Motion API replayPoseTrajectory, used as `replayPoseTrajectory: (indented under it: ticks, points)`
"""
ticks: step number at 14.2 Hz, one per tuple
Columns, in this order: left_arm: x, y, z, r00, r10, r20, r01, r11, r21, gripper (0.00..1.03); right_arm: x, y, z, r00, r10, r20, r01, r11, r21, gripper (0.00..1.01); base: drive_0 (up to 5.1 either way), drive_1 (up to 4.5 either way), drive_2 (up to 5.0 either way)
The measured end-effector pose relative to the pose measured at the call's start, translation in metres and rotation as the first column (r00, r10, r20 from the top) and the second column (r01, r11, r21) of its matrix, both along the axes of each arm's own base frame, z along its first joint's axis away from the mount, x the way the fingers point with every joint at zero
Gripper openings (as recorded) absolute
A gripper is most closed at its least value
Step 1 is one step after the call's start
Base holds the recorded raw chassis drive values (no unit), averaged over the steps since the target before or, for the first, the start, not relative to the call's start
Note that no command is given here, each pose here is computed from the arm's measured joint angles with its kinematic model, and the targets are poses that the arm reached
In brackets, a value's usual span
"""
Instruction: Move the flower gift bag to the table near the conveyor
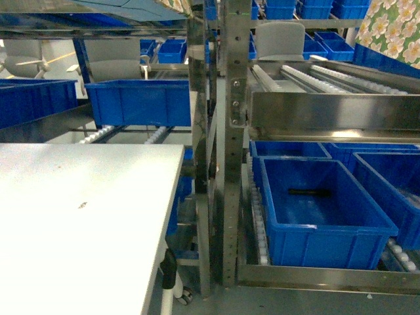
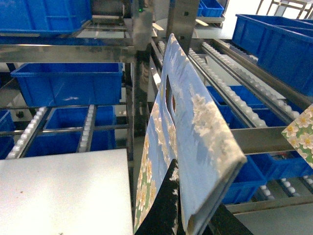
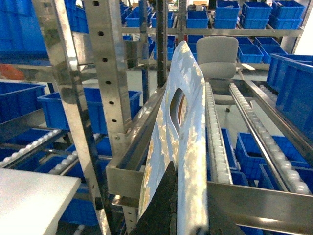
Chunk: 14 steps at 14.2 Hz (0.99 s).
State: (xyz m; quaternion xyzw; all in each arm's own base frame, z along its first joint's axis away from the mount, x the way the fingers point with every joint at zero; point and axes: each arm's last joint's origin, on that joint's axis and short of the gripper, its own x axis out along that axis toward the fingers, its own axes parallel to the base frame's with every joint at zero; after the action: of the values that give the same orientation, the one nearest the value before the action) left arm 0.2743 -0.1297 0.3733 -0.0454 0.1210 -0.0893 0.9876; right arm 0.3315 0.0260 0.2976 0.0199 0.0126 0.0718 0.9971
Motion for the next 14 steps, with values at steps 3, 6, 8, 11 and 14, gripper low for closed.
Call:
replayPoseTrajectory:
  ticks: [3, 6, 8, 11, 14]
  points:
    - [0.0000, 0.0000, 0.0001, 1.000, 0.000, 0.001, 0.000, 1.0000, 0.000, 0.02, -0.0001, 0.0000, 0.0002, 1.000, 0.001, 0.001, -0.001, 1.0000, 0.000, 0.02, -4.9, 2.50, 2.5]
    - [0.0001, 0.0002, -0.0001, 1.000, 0.001, -0.001, -0.001, 1.0000, 0.001, 0.02, -0.0003, 0.0000, 0.0003, 1.000, 0.002, 0.000, -0.002, 1.0000, 0.000, 0.02, -4.9, 2.43, 2.4]
    - [0.0001, 0.0002, 0.0000, 1.000, 0.002, 0.000, -0.002, 1.0000, 0.000, 0.02, -0.0003, 0.0000, 0.0003, 1.000, 0.002, 0.000, -0.002, 1.0000, 0.000, 0.02, -5.0, 2.35, 2.3]
    - [0.0001, 0.0002, 0.0000, 1.000, 0.001, 0.000, -0.001, 1.0000, 0.000, 0.02, 0.0000, 0.0000, -0.0003, 1.000, 0.001, -0.003, -0.001, 1.0000, 0.000, 0.02, -5.0, 2.37, 2.4]
    - [0.0003, 0.0006, 0.0000, 1.000, 0.005, 0.001, -0.005, 1.0000, 0.000, 0.02, -0.0001, 0.0001, 0.0002, 1.000, 0.003, 0.002, -0.003, 1.0000, 0.000, 0.02, -5.0, 2.44, 2.4]
